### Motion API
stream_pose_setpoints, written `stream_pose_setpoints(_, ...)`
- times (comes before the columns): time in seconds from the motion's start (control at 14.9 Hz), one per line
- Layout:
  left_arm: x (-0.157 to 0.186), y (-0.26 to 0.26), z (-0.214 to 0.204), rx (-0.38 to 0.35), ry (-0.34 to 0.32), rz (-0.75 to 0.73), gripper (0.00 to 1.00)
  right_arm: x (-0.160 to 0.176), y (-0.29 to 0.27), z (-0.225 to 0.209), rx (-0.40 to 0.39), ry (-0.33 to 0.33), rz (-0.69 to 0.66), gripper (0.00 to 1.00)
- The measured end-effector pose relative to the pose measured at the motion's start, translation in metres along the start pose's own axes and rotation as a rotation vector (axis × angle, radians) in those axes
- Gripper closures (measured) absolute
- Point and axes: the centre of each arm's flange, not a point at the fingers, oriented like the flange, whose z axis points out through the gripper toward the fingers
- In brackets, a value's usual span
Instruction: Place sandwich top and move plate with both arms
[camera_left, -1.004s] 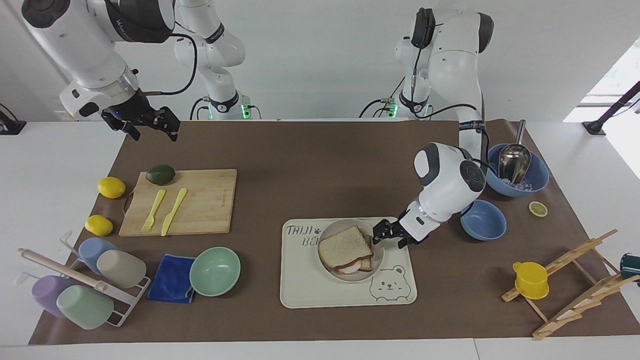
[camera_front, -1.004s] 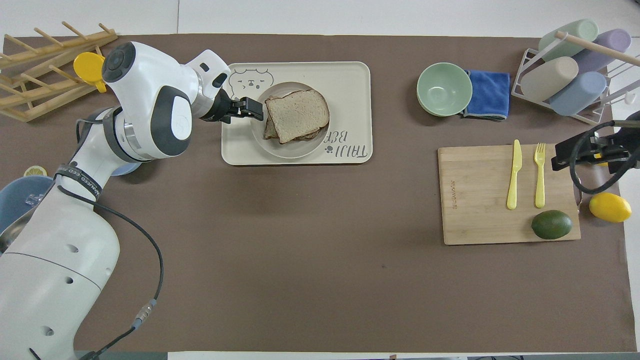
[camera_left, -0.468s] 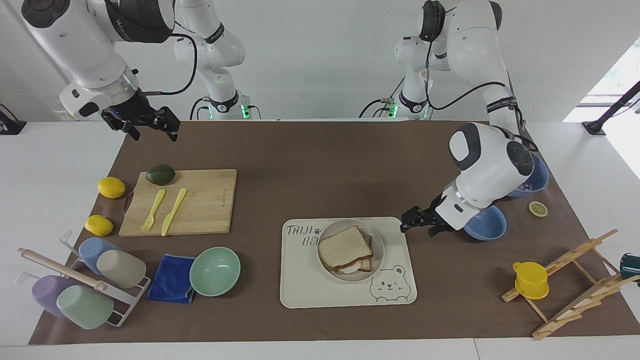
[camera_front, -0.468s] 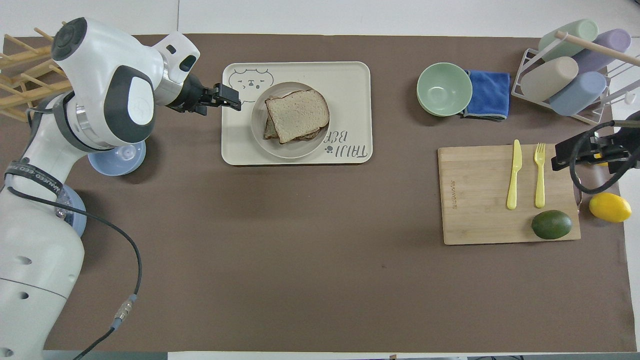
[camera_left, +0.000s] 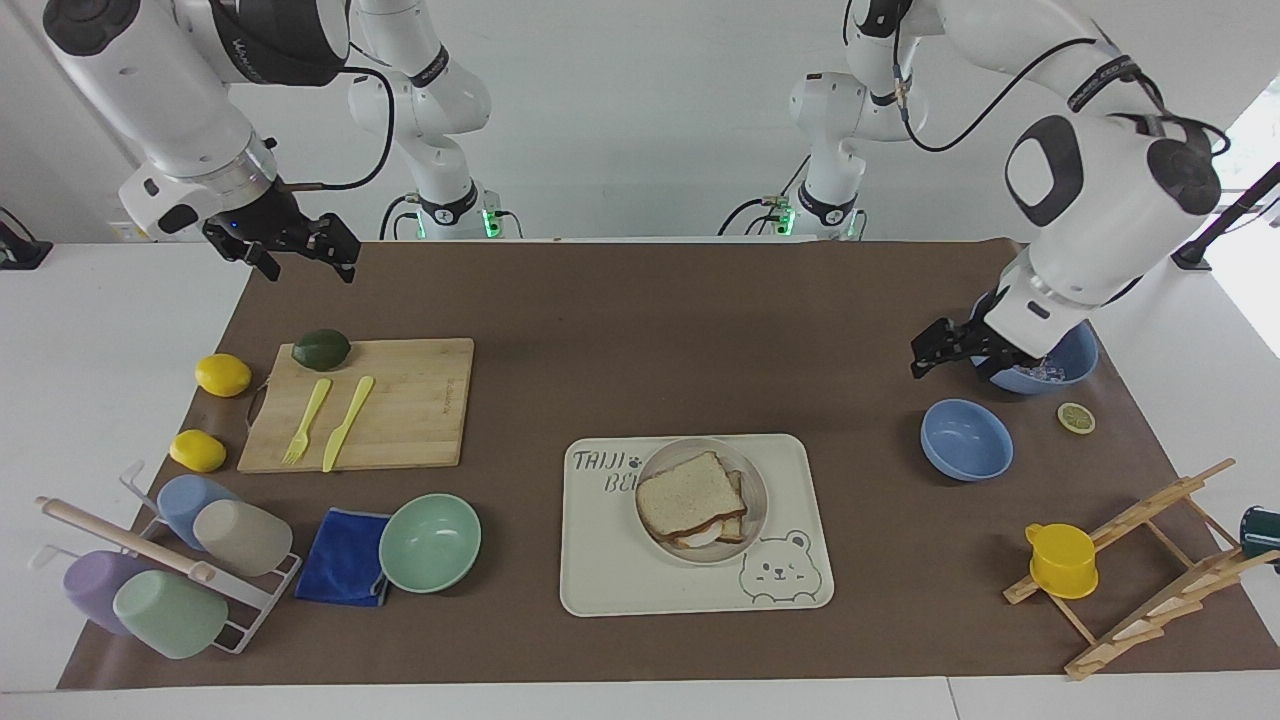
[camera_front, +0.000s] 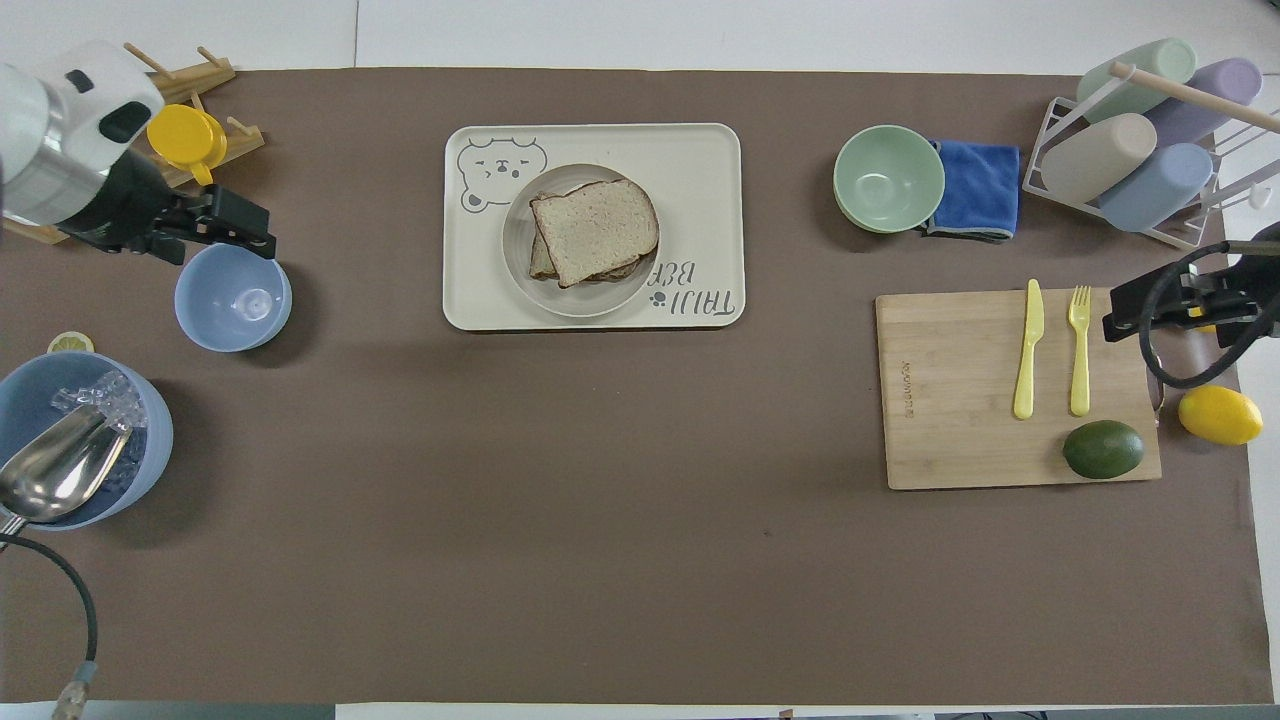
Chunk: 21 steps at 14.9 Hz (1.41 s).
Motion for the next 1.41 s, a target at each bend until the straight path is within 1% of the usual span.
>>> stream_pose_setpoints(0.2, -0.036, -0.017, -0.045, 0.049, 0.003, -0.007, 0.00, 0.000, 0.000, 0.000, 0.000, 0.000, 0.000, 0.00)
stream_pose_setpoints(0.33, -0.055, -0.022, -0.061, 0.047, 0.012, -0.007, 0.00, 0.000, 0.000, 0.000, 0.000, 0.000, 0.000, 0.00)
stream_pose_setpoints(0.47, -0.068, -0.029, -0.059, 0.037, 0.000, -0.013, 0.00, 0.000, 0.000, 0.000, 0.000, 0.000, 0.000, 0.00)
stream_pose_setpoints(0.67, -0.079, -0.019, -0.035, 0.032, -0.047, 0.006, 0.00, 0.000, 0.000, 0.000, 0.000, 0.000, 0.000, 0.00)
stream_pose_setpoints(0.8, -0.079, -0.011, -0.020, 0.034, -0.034, 0.011, 0.00, 0.000, 0.000, 0.000, 0.000, 0.000, 0.000, 0.00)
stream_pose_setpoints(1.0, -0.081, -0.010, -0.006, 0.041, 0.012, 0.011, 0.00, 0.000, 0.000, 0.000, 0.000, 0.000, 0.000, 0.00)
stream_pose_setpoints(1.2, -0.080, -0.009, -0.020, 0.109, 0.034, 0.029, 0.00, 0.000, 0.000, 0.000, 0.000, 0.000, 0.000, 0.00)
stream_pose_setpoints(1.41, -0.084, -0.005, -0.035, 0.120, 0.024, 0.036, 0.00, 0.000, 0.000, 0.000, 0.000, 0.000, 0.000, 0.00)
